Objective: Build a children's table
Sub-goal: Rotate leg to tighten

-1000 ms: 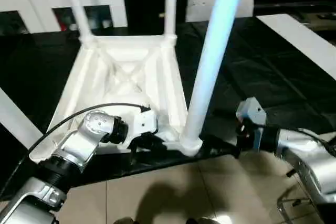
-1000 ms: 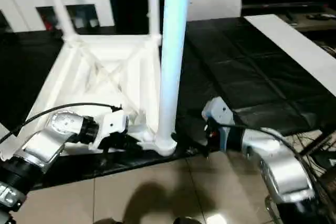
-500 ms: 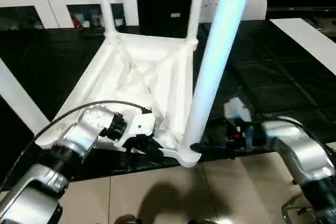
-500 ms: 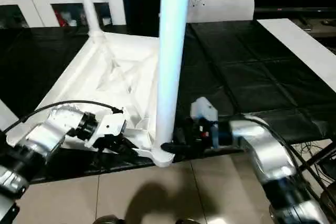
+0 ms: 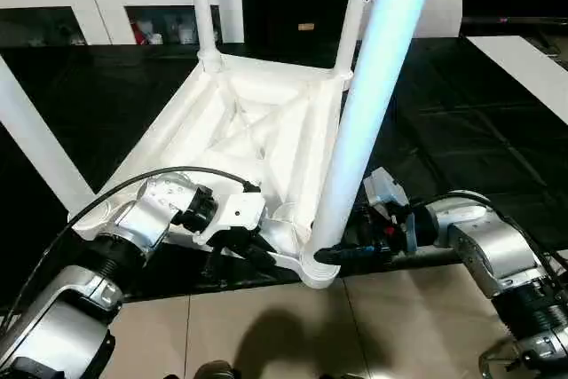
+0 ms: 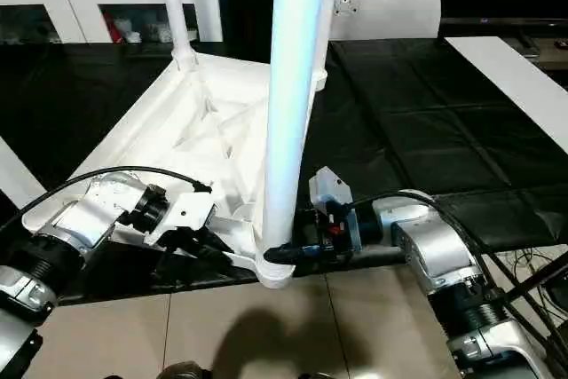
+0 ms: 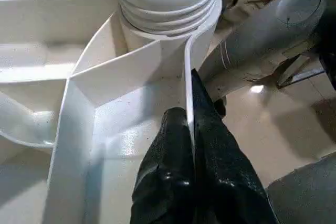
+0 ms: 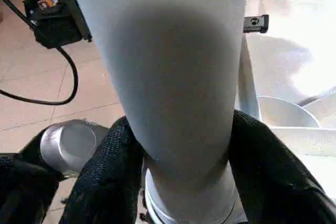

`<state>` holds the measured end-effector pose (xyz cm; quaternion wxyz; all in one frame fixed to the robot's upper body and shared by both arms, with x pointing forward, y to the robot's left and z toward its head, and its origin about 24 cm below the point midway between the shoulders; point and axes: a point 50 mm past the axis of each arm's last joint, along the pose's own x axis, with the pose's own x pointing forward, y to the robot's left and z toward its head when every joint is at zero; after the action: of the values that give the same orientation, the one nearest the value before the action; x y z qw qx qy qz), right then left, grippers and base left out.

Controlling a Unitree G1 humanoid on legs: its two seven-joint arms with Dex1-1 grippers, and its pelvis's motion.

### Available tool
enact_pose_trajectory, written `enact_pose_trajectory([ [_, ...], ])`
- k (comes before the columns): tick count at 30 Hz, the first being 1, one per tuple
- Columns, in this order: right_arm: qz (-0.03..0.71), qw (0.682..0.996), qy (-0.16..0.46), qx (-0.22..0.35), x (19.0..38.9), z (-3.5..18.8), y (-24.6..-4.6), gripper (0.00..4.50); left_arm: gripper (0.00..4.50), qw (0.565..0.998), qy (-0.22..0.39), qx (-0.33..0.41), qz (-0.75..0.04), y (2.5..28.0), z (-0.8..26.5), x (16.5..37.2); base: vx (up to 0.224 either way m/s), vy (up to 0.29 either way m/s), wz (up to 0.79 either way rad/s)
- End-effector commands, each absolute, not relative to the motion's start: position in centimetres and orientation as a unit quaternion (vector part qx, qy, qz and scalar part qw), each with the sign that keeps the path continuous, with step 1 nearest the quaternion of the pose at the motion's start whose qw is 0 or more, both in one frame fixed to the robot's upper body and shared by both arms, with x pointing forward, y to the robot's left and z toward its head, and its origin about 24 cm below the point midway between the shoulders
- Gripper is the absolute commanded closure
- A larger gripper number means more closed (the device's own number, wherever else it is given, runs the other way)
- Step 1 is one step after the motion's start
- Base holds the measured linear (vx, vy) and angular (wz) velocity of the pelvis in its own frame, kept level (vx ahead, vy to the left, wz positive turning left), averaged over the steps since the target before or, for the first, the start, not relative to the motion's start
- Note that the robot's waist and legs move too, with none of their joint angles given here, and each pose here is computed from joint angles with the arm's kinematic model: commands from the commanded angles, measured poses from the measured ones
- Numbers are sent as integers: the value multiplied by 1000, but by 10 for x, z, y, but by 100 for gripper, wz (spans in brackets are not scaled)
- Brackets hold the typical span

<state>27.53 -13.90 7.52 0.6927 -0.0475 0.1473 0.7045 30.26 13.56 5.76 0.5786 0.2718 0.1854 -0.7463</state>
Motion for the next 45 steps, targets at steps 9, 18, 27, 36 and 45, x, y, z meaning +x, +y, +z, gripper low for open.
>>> enact_pose_trajectory([
  [9,610,780,137,-9,279,68,-126,252,450,652,178,259,-690,116,59,318,0,0,0],
  [18,358,917,171,33,313,52,-86,255,450,810,142,166,-545,64,64,341,0,0,0],
  [27,288,945,154,26,326,59,-61,199,450,834,135,186,-501,57,68,345,0,0,0],
  [36,342,936,81,33,315,71,-93,129,450,799,120,205,-552,71,68,338,0,0,0],
  [45,487,869,79,-37,295,76,-131,80,450,701,106,230,-666,92,65,320,0,0,0],
])
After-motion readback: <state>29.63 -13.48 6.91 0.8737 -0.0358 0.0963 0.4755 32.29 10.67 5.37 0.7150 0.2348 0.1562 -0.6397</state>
